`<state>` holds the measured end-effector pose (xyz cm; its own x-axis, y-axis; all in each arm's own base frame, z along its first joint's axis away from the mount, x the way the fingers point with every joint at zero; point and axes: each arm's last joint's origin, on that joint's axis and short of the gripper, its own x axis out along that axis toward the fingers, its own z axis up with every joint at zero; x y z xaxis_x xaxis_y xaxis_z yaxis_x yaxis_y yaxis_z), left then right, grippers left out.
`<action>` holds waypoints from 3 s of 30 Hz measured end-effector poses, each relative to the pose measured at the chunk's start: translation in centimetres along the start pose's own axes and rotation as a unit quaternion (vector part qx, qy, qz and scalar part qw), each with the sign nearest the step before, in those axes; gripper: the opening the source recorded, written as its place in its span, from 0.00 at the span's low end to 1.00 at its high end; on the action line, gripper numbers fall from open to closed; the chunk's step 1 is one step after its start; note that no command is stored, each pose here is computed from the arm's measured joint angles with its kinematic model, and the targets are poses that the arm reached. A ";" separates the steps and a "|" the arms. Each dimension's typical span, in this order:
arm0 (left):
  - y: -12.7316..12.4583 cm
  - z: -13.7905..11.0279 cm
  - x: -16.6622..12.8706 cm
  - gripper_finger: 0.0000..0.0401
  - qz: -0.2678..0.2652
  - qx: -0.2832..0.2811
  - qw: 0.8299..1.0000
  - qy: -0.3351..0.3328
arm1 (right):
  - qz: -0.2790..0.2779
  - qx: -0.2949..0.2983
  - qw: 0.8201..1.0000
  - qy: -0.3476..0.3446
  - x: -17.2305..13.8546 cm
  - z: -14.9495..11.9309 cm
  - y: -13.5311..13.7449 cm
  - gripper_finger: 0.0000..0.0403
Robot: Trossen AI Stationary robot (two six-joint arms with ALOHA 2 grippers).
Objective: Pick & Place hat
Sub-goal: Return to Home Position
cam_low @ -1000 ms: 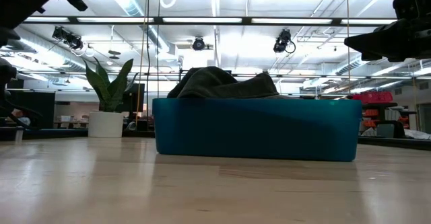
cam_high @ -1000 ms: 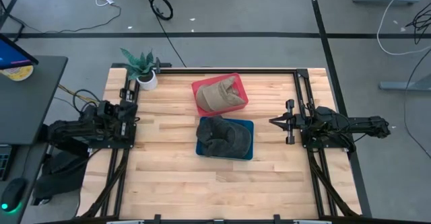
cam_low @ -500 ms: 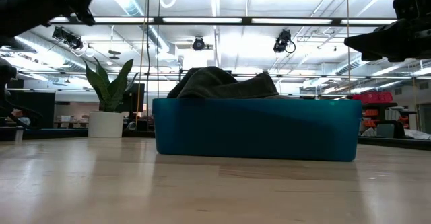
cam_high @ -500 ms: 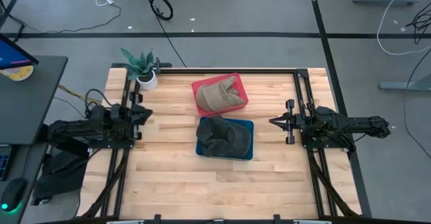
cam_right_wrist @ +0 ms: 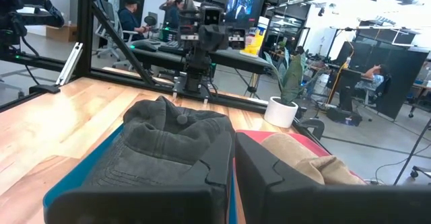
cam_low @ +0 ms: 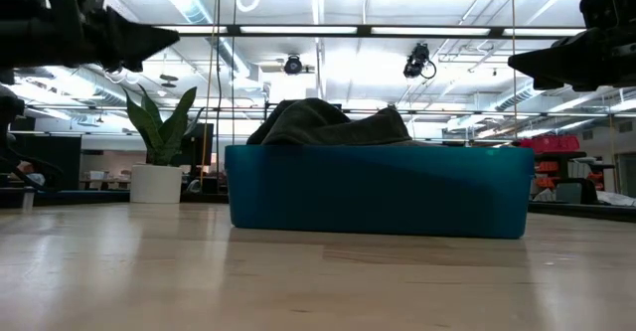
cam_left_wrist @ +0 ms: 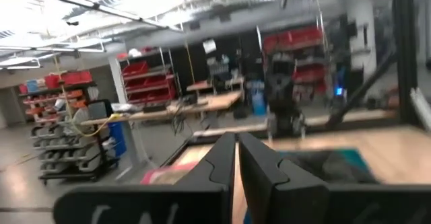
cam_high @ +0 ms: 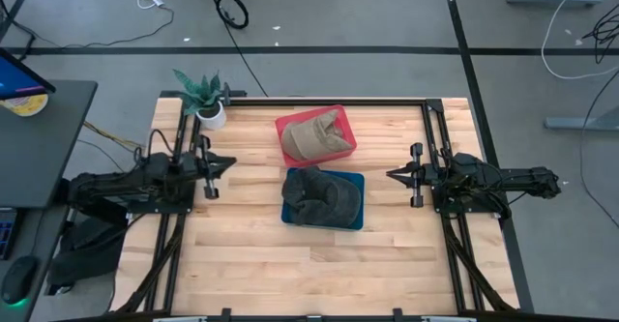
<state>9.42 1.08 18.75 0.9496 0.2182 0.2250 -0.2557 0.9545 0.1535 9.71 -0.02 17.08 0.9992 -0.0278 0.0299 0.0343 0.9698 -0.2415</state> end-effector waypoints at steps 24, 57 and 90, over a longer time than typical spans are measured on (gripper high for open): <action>-0.7 -1.8 -0.2 0.06 -0.083 0.061 0.991 0.079 | 0.000 0.000 1.000 0.000 0.0 0.0 0.0 0.06; -0.6 -1.6 -0.1 0.06 -0.073 0.061 0.993 0.071 | 0.000 0.000 1.000 0.000 0.0 0.0 0.0 0.06; -0.6 -1.6 -0.1 0.06 -0.074 0.061 0.993 0.070 | 0.000 0.000 1.000 0.000 0.0 0.0 0.0 0.06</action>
<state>9.76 0.81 17.09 0.9922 0.1110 0.0570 -0.1229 0.9487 0.2914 9.71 -0.02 17.08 0.9992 -0.0278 0.0299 0.0342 0.9698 -0.2415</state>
